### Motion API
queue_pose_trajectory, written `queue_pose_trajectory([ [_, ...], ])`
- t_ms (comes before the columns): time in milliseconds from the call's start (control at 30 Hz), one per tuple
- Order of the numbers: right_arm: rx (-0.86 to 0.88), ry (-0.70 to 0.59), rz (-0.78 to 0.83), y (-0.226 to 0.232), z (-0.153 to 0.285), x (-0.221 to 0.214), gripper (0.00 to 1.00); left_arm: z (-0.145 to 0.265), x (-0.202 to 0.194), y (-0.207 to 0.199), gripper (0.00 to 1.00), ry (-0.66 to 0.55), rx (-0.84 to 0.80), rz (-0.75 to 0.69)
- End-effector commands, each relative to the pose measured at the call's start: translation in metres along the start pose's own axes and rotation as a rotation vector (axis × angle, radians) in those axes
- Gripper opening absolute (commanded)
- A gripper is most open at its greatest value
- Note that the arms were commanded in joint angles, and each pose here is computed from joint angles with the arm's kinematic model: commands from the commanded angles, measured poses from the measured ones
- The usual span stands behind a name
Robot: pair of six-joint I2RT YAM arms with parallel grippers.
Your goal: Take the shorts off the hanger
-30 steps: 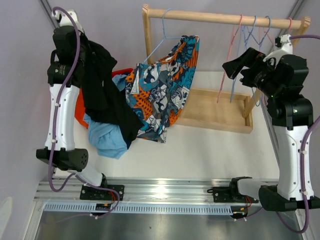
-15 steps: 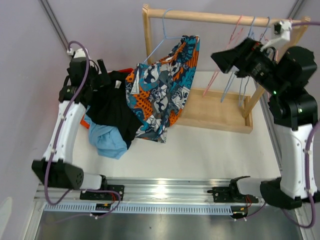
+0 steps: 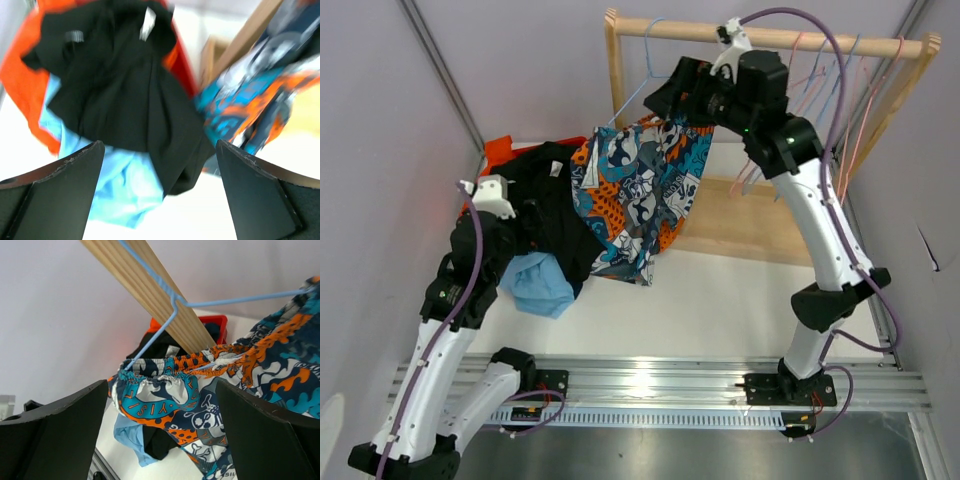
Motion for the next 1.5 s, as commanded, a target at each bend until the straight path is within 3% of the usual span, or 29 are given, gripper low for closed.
queue_pose_trajectory([
  [0, 0.062, -0.083, 0.01, 0.022, -0.011, 0.007, 0.96, 0.006, -0.02, -0.003, 0.99, 0.034, -0.032, -0.001],
  [200, 0.076, -0.097, -0.01, 0.027, -0.046, -0.012, 0.94, 0.007, -0.051, -0.003, 0.99, 0.048, -0.023, 0.004],
  [500, 0.063, -0.185, 0.011, 0.038, -0.084, -0.033, 0.88, 0.013, -0.053, -0.004, 0.99, 0.016, -0.04, 0.011],
  [600, 0.029, -0.216, 0.012, 0.035, -0.091, -0.037, 0.81, 0.013, -0.053, -0.006, 0.99, 0.012, -0.05, 0.01],
  [700, 0.012, -0.241, 0.009, 0.032, -0.093, -0.04, 0.55, 0.013, -0.053, -0.006, 0.99, 0.009, -0.055, 0.009],
  [733, 0.01, -0.246, 0.009, 0.033, -0.093, -0.04, 0.42, 0.013, -0.054, -0.007, 0.99, 0.01, -0.058, 0.008],
  [800, 0.004, -0.259, 0.008, 0.033, -0.092, -0.039, 0.33, 0.013, -0.053, -0.007, 0.99, 0.01, -0.059, 0.007],
  [933, -0.007, -0.259, 0.011, 0.034, -0.086, -0.039, 0.03, 0.013, -0.054, -0.008, 0.99, 0.011, -0.059, 0.004],
  [967, -0.006, -0.263, 0.012, 0.035, -0.084, -0.038, 0.0, 0.013, -0.054, -0.008, 0.99, 0.011, -0.059, 0.004],
  [1100, -0.004, -0.284, 0.013, 0.04, -0.063, -0.032, 0.0, 0.013, -0.052, -0.008, 0.99, 0.003, -0.062, 0.002],
  [1333, 0.06, -0.368, 0.002, 0.064, 0.011, -0.005, 0.0, 0.019, -0.035, -0.015, 0.99, -0.062, -0.138, -0.009],
  [1467, 0.08, -0.438, -0.015, 0.072, 0.055, 0.01, 0.0, 0.03, 0.0, -0.029, 0.99, -0.17, -0.256, -0.005],
])
Point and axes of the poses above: each gripper's point midway between its finger pads, its own z axis back along the fingers, its own y axis along the line the jaws close on, x = y × z, the point moved 8 cm from there along z, back along the fingers, and after that the axes turned 14 degrees about -z, right-handed, at the moved point
